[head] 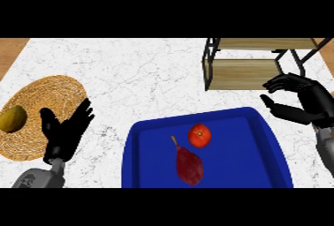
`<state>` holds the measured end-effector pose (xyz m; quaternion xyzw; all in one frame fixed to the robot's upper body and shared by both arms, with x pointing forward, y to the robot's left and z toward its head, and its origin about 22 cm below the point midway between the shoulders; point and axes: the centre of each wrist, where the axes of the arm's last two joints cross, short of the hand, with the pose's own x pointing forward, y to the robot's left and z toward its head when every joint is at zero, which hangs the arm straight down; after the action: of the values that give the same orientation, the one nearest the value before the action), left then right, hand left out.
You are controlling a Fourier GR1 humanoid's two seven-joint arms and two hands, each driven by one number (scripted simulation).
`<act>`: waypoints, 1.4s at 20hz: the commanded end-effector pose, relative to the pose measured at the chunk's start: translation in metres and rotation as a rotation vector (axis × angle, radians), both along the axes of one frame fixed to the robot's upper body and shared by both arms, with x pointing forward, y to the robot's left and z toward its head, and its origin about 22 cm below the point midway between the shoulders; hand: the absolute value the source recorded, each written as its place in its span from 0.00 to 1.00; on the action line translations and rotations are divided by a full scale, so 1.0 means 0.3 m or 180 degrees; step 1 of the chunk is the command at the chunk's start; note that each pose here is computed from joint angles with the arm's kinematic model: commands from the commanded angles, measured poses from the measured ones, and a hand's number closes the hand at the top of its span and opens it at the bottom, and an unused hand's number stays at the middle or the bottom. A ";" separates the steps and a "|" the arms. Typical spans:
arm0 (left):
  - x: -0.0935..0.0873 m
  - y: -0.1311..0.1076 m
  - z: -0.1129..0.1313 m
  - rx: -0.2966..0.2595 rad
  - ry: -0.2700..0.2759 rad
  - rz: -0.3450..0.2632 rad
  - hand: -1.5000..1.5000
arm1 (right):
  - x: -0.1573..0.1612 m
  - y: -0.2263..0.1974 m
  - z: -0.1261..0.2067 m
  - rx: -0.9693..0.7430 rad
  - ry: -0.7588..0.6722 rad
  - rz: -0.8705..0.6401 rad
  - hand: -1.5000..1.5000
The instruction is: Pick the tomato from the tray and place it in the tiered shelf
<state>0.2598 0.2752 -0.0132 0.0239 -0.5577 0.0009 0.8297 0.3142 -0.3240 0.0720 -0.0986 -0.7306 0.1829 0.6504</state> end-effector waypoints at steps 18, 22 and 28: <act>-0.042 0.057 -0.039 0.0002 0.0216 0.0209 0.50 | 0.023 0.197 0.286 -0.1076 0.0613 0.1767 0.00; -0.079 0.060 -0.094 -0.0001 0.0290 0.0179 0.50 | 0.013 0.321 0.323 -0.1280 0.0669 0.1412 0.00; -0.048 0.104 -0.030 0.0019 0.0249 0.0187 0.50 | -0.028 0.519 0.297 -0.1616 0.0748 0.1082 0.00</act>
<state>0.2497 0.2981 -0.0165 0.0417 -0.5440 0.0203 0.8378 0.3128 -0.2001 0.1602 -0.0708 -0.6027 0.4716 0.6398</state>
